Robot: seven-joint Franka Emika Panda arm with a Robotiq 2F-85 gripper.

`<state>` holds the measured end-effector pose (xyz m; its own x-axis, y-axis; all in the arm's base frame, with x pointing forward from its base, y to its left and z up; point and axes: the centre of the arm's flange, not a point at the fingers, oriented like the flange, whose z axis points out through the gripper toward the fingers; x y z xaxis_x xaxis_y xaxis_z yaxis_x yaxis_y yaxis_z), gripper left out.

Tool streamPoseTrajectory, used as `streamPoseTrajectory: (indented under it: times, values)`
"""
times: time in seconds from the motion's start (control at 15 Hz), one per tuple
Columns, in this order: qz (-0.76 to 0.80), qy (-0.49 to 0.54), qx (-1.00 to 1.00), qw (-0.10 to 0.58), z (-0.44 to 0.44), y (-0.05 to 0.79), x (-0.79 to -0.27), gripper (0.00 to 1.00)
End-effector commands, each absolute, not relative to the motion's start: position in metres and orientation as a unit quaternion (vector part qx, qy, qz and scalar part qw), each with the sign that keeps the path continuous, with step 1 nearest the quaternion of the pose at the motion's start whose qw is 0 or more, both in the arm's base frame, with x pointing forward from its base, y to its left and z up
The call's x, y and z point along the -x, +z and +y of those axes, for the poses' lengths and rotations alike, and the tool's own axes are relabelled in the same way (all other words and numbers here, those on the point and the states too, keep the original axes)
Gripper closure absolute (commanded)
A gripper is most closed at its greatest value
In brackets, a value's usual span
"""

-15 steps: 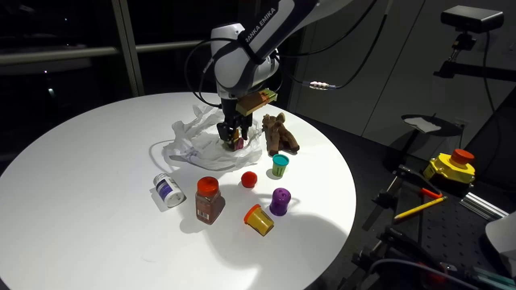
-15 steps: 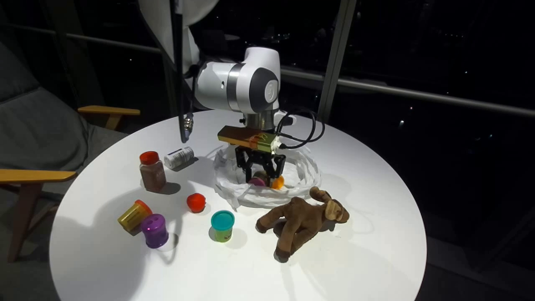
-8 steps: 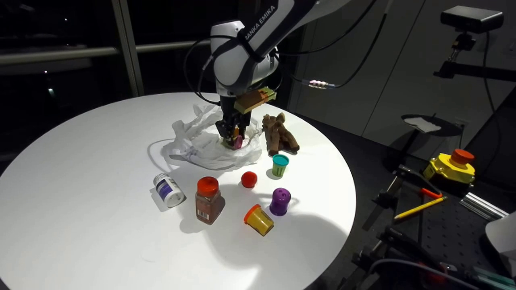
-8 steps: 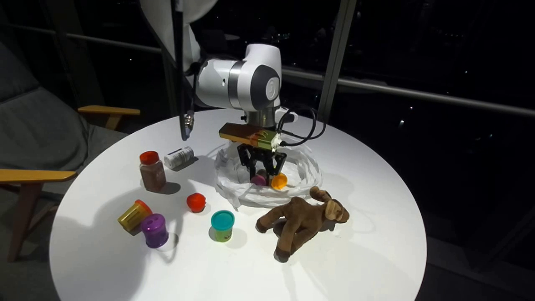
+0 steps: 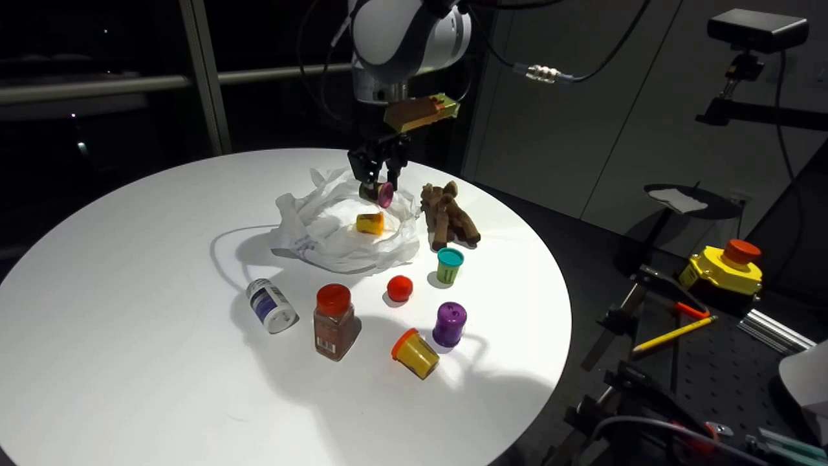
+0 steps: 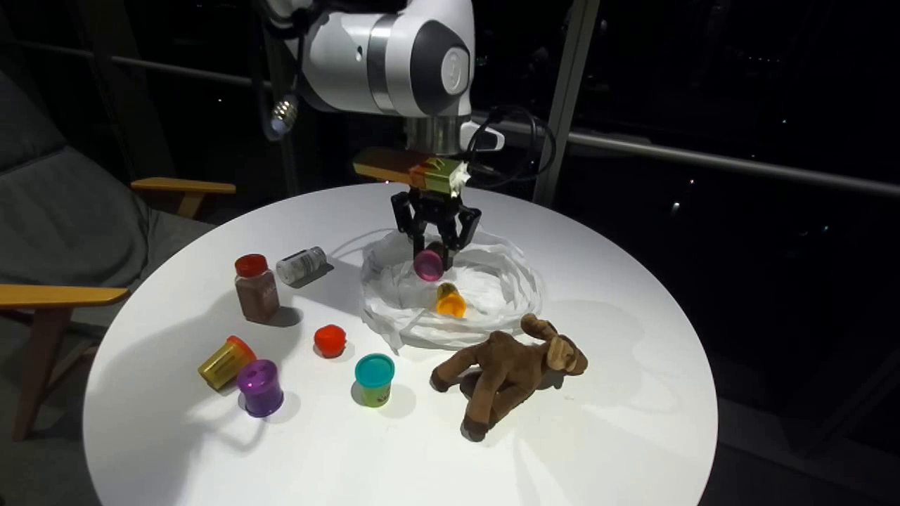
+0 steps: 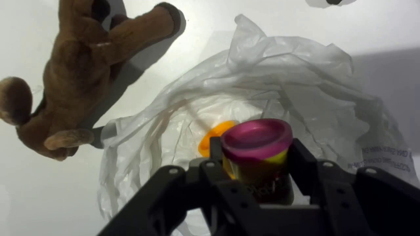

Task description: Remove the objects in the plastic and put them on the table

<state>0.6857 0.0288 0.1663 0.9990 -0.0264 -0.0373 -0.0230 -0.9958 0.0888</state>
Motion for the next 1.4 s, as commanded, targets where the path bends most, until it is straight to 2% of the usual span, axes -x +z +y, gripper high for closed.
streamPoseTrajectory:
  times: [0.0, 0.33, 0.6, 1.33]
  values:
    - [-0.041, -0.042, -0.997, 0.041, 0.019, 0.214, -0.612, 0.73]
    - [-0.099, -0.167, -0.980, 0.039, -0.011, 0.211, -0.528, 0.73]
    - [-0.141, -0.264, -0.952, 0.067, -0.043, 0.195, -0.465, 0.73]
    - [-0.147, -0.325, -0.933, 0.041, -0.029, 0.071, -0.522, 0.73]
